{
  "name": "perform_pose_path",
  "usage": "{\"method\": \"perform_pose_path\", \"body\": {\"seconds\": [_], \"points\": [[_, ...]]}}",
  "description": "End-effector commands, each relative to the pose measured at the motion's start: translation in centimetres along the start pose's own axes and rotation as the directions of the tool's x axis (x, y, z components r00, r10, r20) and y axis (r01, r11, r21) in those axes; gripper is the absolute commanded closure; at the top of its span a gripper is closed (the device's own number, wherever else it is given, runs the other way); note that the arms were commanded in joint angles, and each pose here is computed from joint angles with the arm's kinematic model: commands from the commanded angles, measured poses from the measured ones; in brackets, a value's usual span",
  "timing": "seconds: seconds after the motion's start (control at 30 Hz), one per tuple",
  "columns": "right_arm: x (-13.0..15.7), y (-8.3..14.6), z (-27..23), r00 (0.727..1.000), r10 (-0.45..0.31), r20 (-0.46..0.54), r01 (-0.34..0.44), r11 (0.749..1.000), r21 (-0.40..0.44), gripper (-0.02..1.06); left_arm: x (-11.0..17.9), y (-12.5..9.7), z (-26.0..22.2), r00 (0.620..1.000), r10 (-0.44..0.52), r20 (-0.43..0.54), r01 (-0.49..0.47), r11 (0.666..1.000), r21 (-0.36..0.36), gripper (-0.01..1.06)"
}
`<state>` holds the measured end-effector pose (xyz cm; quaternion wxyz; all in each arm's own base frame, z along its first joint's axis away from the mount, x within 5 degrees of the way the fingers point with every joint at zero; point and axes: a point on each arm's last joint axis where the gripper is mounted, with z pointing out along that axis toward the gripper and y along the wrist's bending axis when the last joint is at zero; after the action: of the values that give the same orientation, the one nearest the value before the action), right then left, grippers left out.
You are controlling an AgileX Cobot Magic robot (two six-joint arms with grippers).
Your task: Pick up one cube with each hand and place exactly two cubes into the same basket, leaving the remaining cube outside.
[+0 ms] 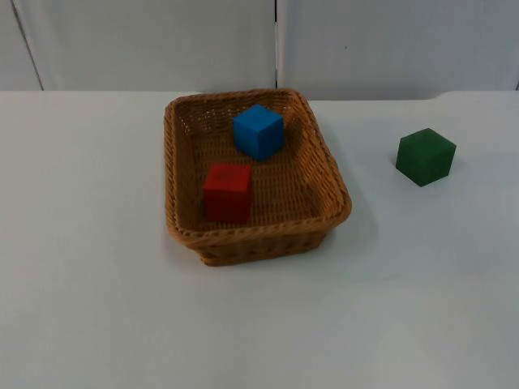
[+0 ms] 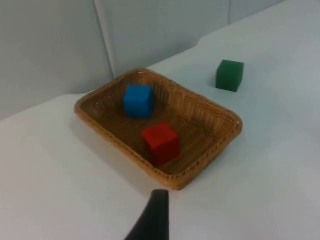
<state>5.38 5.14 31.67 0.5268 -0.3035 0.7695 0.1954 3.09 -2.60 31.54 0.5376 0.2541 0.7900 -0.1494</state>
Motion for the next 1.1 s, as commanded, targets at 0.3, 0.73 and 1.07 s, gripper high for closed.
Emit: {"method": "perform_pose_path", "body": {"seconds": [0.3, 0.73, 1.07], "points": [[1.8, 0.6, -2.8, 0.999, -0.024, 0.029, 0.023, 1.0, 0.016, 0.27, 3.0, -0.1, -3.7, 0.993, -0.114, 0.036, 0.115, 0.992, -0.055, 0.17], [3.9, 1.0, -5.4, 1.0, -0.011, 0.023, 0.009, 0.998, 0.064, 0.27, 5.4, -0.3, -2.6, 0.987, -0.127, -0.1, 0.123, 0.991, -0.048, 0.17], [5.0, 0.5, -6.7, 0.997, 0.065, 0.029, -0.069, 0.986, 0.152, 0.27, 5.5, -0.2, -2.6, 0.988, -0.116, -0.101, 0.111, 0.992, -0.054, 0.17]]}}
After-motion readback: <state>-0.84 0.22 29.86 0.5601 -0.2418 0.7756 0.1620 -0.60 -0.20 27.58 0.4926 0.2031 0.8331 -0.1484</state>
